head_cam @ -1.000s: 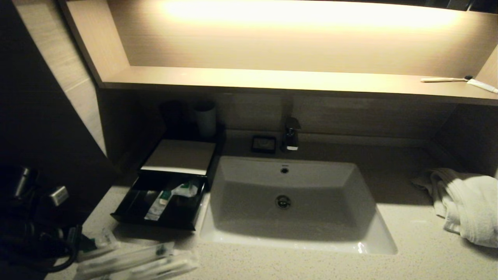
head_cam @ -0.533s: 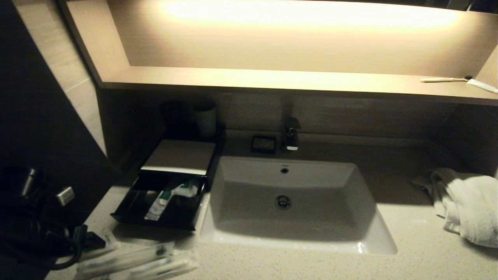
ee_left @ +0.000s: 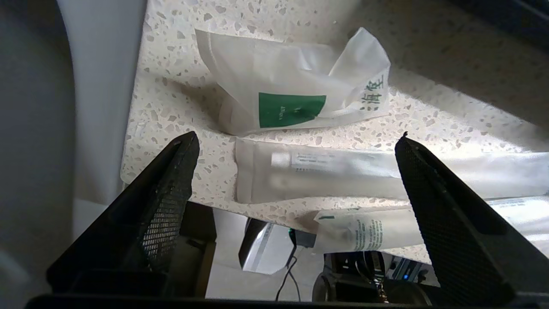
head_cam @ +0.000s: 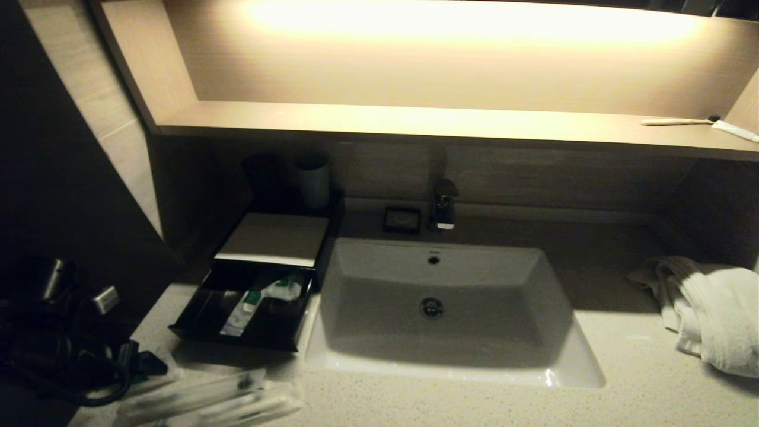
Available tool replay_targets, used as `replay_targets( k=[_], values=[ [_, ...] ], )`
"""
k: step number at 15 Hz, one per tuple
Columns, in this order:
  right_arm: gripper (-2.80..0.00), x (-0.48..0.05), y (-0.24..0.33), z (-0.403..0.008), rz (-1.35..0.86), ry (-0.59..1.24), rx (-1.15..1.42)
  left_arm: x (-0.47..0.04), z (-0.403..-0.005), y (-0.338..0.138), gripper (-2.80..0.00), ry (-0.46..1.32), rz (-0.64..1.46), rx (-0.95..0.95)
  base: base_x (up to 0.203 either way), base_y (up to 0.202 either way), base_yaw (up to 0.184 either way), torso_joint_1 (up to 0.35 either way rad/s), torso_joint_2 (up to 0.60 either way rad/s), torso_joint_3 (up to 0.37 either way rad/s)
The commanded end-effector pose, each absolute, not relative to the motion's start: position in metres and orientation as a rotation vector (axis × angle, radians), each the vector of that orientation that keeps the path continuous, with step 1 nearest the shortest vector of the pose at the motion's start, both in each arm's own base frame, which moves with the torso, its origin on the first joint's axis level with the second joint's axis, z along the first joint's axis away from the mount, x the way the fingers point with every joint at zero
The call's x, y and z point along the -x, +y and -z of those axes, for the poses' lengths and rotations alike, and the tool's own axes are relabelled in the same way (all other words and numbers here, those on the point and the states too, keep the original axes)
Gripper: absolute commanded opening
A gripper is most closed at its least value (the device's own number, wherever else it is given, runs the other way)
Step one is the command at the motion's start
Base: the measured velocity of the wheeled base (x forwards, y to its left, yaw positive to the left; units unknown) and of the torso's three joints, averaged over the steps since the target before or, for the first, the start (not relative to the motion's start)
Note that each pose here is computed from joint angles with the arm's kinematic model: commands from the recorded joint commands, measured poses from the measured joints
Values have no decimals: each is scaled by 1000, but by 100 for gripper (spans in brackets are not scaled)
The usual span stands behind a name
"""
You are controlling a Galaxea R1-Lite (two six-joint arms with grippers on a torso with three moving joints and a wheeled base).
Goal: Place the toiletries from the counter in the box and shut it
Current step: Pick up the bathroom toiletry
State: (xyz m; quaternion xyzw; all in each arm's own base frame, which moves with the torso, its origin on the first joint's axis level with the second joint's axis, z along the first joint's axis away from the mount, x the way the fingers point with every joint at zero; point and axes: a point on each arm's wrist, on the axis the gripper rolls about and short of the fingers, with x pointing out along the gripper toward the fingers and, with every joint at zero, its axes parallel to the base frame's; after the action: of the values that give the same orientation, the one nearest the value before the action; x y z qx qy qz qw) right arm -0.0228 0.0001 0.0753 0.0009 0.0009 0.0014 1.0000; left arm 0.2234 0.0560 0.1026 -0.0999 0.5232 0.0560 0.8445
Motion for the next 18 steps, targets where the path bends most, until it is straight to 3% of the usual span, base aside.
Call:
replay_targets(
  k=[1, 18],
  values=[
    [-280, 23, 0, -75, -3, 2, -2, -225, -99, 57, 0, 1120, -113, 218, 0, 0, 0, 0, 0, 0],
    [-280, 23, 0, -75, -3, 2, -2, -235, -82, 60, 0, 1160, -115, 222, 0, 0, 0, 0, 0, 0]
  ],
)
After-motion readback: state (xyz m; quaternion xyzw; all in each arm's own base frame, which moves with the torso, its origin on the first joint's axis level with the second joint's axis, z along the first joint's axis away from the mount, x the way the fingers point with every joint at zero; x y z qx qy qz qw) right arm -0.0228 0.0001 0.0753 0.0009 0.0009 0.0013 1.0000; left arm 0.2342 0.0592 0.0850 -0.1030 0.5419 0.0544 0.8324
